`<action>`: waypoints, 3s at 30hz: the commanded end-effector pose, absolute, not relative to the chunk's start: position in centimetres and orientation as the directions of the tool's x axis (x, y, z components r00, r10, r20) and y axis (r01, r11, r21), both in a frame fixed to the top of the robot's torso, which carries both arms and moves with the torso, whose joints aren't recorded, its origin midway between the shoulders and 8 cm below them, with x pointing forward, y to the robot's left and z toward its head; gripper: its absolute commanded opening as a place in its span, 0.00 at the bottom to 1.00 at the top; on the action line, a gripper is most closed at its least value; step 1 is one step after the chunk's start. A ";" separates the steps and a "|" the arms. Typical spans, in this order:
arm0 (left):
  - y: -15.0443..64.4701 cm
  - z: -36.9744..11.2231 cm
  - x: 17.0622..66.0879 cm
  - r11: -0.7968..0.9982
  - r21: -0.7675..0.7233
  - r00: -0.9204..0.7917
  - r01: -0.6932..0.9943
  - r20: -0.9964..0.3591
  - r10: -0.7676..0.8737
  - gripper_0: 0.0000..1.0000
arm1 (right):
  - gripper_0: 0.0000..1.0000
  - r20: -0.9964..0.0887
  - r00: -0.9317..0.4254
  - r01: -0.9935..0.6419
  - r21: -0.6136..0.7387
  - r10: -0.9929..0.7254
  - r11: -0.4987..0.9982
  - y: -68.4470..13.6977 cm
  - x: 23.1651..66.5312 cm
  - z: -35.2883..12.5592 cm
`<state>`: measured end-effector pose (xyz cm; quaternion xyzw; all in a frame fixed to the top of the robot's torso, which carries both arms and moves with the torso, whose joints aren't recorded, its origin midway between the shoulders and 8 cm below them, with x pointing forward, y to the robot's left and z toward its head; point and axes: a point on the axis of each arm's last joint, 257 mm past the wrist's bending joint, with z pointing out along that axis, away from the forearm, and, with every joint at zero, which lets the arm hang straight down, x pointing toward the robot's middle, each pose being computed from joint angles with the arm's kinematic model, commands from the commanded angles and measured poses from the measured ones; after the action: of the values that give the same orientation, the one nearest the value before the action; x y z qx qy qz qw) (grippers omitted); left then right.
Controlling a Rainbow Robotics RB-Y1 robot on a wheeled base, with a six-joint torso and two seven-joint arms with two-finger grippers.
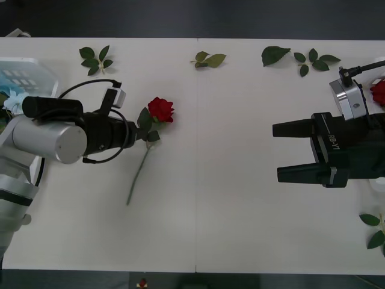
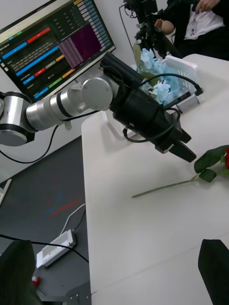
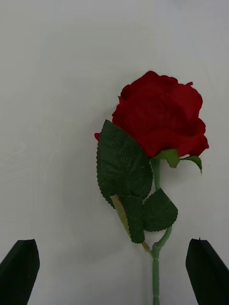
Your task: Put the red flowers into the right box and the blue flowers into the left box
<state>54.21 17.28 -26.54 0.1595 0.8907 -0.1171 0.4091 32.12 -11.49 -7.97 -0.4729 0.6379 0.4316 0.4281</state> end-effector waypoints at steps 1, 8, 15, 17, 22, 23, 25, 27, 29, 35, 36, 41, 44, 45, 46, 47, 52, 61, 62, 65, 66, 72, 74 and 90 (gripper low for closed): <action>16.9 -25.2 55.7 0.919 -0.004 -0.563 0.394 -0.792 0.238 0.89 | 1.00 -0.954 -0.171 -0.976 0.130 -0.245 0.176 -11.8 31.8 -7.3; 14.5 -26.6 56.6 0.913 -0.012 -0.574 0.408 -0.781 0.246 0.89 | 1.00 -0.955 -0.173 -0.976 0.132 -0.242 0.174 -11.7 31.7 -7.3; 12.9 -28.2 58.9 0.910 0.011 -0.547 0.415 -0.796 0.259 1.00 | 1.00 -0.955 -0.175 -0.975 0.135 -0.240 0.174 -11.7 31.7 -7.2; 12.4 -28.4 59.2 0.908 0.015 -0.543 0.420 -0.797 0.264 1.00 | 1.00 -0.955 -0.175 -0.975 0.135 -0.240 0.174 -11.7 31.7 -7.2; 11.8 -28.8 59.2 0.903 0.021 -0.543 0.429 -0.793 0.276 1.00 | 1.00 -0.955 -0.176 -0.975 0.136 -0.239 0.174 -11.7 31.7 -7.2; 11.8 -28.9 59.1 0.901 0.026 -0.543 0.432 -0.791 0.283 0.77 | 1.00 -0.955 -0.174 -0.976 0.135 -0.239 0.173 -11.7 31.7 -7.1; 11.5 -29.0 59.0 0.899 0.027 -0.542 0.437 -0.789 0.287 0.16 | 1.00 -0.955 -0.176 -0.975 0.136 -0.239 0.174 -11.7 31.7 -7.2; 11.5 -29.1 58.9 0.898 0.025 -0.544 0.438 -0.788 0.287 0.00 | 1.00 -0.955 -0.177 -0.975 0.137 -0.238 0.175 -11.7 31.8 -7.1; 11.2 -28.9 59.0 0.898 0.017 -0.538 0.439 -0.796 0.278 0.00 | 1.00 -0.955 -0.177 -0.975 0.137 -0.238 0.174 -11.7 31.7 -7.1; 10.7 -27.8 59.2 0.896 0.005 -0.519 0.445 -0.813 0.263 0.00 | 1.00 -0.955 -0.177 -0.975 0.137 -0.240 0.173 -11.7 31.7 -7.2; 10.6 -27.5 59.3 0.895 0.004 -0.515 0.446 -0.817 0.261 0.00 | 1.00 -0.955 -0.177 -0.975 0.137 -0.239 0.174 -11.7 31.7 -7.1; 10.8 -24.7 59.2 0.886 -0.005 -0.475 0.464 -0.845 0.244 0.00 | 1.00 -0.954 -0.179 -0.975 0.140 -0.239 0.173 -11.8 31.7 -7.1; 11.0 -22.6 58.4 0.876 -0.034 -0.457 0.482 -0.862 0.218 0.00 | 1.00 -0.954 -0.178 -0.975 0.139 -0.239 0.172 -11.8 31.7 -7.0; 11.2 -21.7 57.9 0.870 -0.048 -0.456 0.491 -0.865 0.209 0.00 | 1.00 -0.954 -0.180 -0.975 0.141 -0.239 0.173 -11.8 31.6 -7.1; 11.5 -21.2 57.6 0.868 -0.053 -0.455 0.495 -0.866 0.207 0.00 | 1.00 -0.955 -0.180 -0.975 0.141 -0.237 0.174 -11.8 31.7 -7.0; 12.0 -20.0 56.8 0.861 -0.067 -0.457 0.504 -0.867 0.200 0.00 | 1.00 -0.954 -0.180 -0.975 0.141 -0.239 0.173 -11.8 31.6 -7.1; 14.7 -16.2 53.0 0.843 -0.140 -0.484 0.519 -0.861 0.156 0.00 | 1.00 -0.954 -0.180 -0.975 0.141 -0.241 0.173 -11.8 31.6 -7.1; 17.7 -10.8 46.0 0.668 -0.380 -0.484 0.639 -0.874 -0.034 0.00 | 1.00 -0.955 -0.189 -0.974 0.152 -0.229 0.171 -11.8 31.6 -6.8; 17.7 -10.5 45.6 0.652 -0.395 -0.483 0.647 -0.874 -0.050 0.00 | 1.00 -0.955 -0.187 -0.974 0.149 -0.230 0.170 -11.8 31.6 -6.8; 17.1 -8.5 44.2 0.573 -0.438 -0.452 0.692 -0.883 -0.128 0.00 | 1.00 -0.955 -0.190 -0.973 0.153 -0.228 0.170 -11.8 31.6 -6.7; 16.7 -8.0 43.8 0.548 -0.444 -0.441 0.709 -0.885 -0.147 0.00 | 1.00 -0.955 -0.190 -0.973 0.154 -0.227 0.170 -11.7 31.6 -6.7; 13.0 -4.4 42.1 0.326 -0.496 -0.406 0.804 -0.860 -0.309 0.00 | 1.00 -0.956 -0.197 -0.972 0.161 -0.218 0.170 -11.7 31.6 -6.5; 11.6 -3.4 41.7 0.261 -0.493 -0.391 0.830 -0.848 -0.357 0.00 | 1.00 -0.956 -0.195 -0.973 0.160 -0.219 0.169 -11.7 31.6 -6.5; -0.9 0.3 41.0 0.107 -0.506 -0.365 0.856 -0.737 -0.569 0.00 | 1.00 -0.957 -0.203 -0.971 0.170 -0.208 0.167 -11.7 31.5 -6.3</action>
<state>41.60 0.47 -3.32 0.1199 0.5374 -0.6542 0.5185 31.83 -11.21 -6.82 -0.4553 0.6333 0.4563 0.4284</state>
